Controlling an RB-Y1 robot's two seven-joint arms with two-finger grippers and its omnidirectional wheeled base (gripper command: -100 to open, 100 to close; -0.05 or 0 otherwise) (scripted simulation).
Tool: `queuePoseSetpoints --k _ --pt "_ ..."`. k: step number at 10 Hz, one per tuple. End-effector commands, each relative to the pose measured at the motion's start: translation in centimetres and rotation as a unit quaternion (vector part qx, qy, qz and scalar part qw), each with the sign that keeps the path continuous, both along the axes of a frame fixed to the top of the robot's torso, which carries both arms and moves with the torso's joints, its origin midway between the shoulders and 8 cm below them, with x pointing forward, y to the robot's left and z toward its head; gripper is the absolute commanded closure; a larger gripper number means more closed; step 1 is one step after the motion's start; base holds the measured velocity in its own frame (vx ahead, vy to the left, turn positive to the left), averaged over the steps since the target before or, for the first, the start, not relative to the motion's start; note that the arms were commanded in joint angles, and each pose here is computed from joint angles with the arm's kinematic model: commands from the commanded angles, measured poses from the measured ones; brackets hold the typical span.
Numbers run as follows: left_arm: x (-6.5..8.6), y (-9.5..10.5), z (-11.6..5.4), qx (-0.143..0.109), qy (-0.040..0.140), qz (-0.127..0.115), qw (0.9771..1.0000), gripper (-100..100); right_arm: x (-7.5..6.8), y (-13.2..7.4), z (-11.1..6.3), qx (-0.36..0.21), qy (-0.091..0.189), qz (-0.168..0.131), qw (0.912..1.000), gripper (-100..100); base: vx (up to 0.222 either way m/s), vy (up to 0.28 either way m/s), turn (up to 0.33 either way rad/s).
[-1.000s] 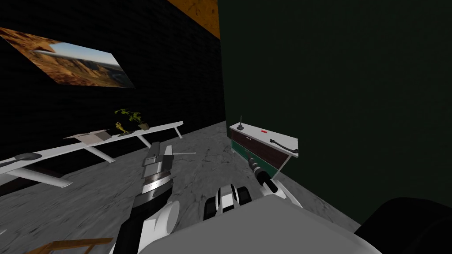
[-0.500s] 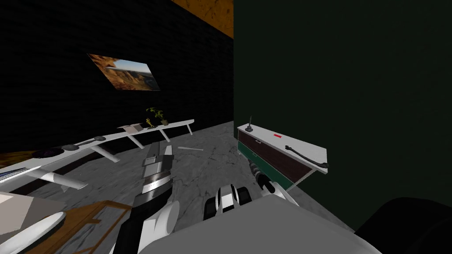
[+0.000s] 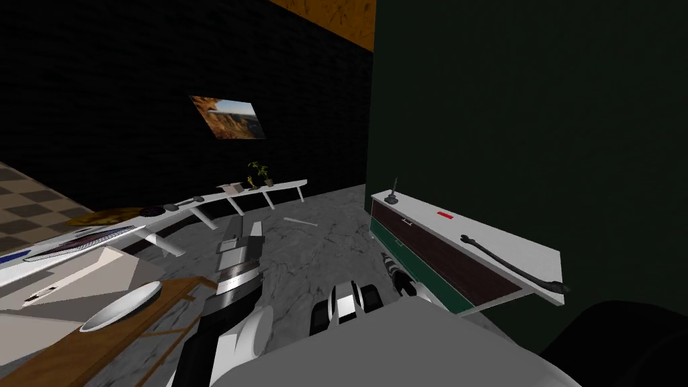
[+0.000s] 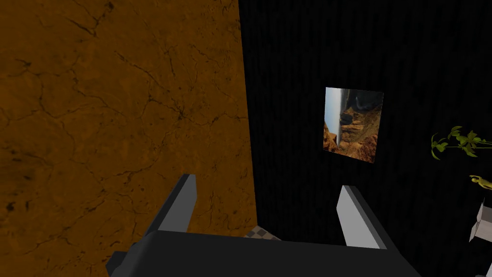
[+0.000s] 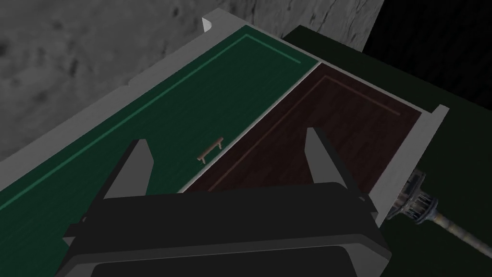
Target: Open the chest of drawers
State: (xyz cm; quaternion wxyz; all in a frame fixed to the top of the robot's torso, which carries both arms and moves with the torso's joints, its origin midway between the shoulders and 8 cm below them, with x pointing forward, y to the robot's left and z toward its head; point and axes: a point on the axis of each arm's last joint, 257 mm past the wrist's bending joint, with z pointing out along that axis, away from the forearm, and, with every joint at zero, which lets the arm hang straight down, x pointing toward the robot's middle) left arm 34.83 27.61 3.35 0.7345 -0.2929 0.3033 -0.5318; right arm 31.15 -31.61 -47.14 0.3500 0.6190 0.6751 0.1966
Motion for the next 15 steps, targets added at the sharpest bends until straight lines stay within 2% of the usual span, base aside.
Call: queuePoseSetpoints --k 1,2,4,5,7,8,10,11,12,13,14,15 --pt "0.0 0.0 0.0 0.000 0.000 0.000 1.0000 0 -3.0 -1.3 -2.7 -0.011 0.052 -0.016 0.9985 -100 0.030 -0.021 0.107" --pt "0.0 0.0 0.0 0.000 0.000 0.000 1.0000 0 -5.5 -2.1 -4.9 -0.024 0.093 -0.023 0.9951 -100 0.048 -0.028 0.284" --pt "0.0 0.0 0.0 0.000 0.000 0.000 1.0000 0 -6.6 -2.6 -5.6 -0.028 0.116 -0.032 0.9923 -100 0.037 -0.029 0.240" --pt "0.0 0.0 0.0 0.000 0.000 0.000 1.0000 0 -9.1 -3.4 -7.4 -0.041 0.154 -0.039 0.9865 -100 0.044 -0.045 0.361" --pt "0.0 0.0 0.0 0.000 0.000 0.000 1.0000 0 -10.4 -3.9 -8.1 -0.046 0.178 -0.049 0.9817 -100 0.040 -0.038 0.255" --pt "0.0 0.0 0.0 0.000 0.000 0.000 1.0000 0 -13.0 -4.7 -9.6 -0.059 0.214 -0.055 0.9735 -100 0.033 -0.035 0.357" --pt "0.0 0.0 0.0 0.000 0.000 0.000 1.0000 0 -14.5 -5.3 -10.0 -0.065 0.239 -0.066 0.9667 -100 0.030 -0.035 0.194" --pt "0.0 0.0 0.0 0.000 0.000 0.000 1.0000 0 -16.7 -6.0 -11.0 -0.077 0.269 -0.072 0.9573 -100 0.027 -0.035 0.341" --pt "0.0 0.0 0.0 0.000 0.000 0.000 1.0000 0 -18.0 -6.3 -11.4 -0.081 0.288 -0.078 0.9511 -100 0.036 -0.050 0.429" --pt "0.0 0.0 0.0 0.000 0.000 0.000 1.0000 0 -18.5 -6.5 -11.4 -0.083 0.296 -0.082 0.9479 -100 0.023 -0.036 0.041" --pt "0.0 0.0 0.0 0.000 0.000 0.000 1.0000 0 -21.0 -7.2 -12.2 -0.095 0.327 -0.089 0.9360 -100 0.031 -0.046 0.262" --pt "0.0 0.0 0.0 0.000 0.000 0.000 1.0000 0 -22.3 -7.6 -12.4 -0.100 0.345 -0.096 0.9284 -100 0.029 -0.050 0.400"
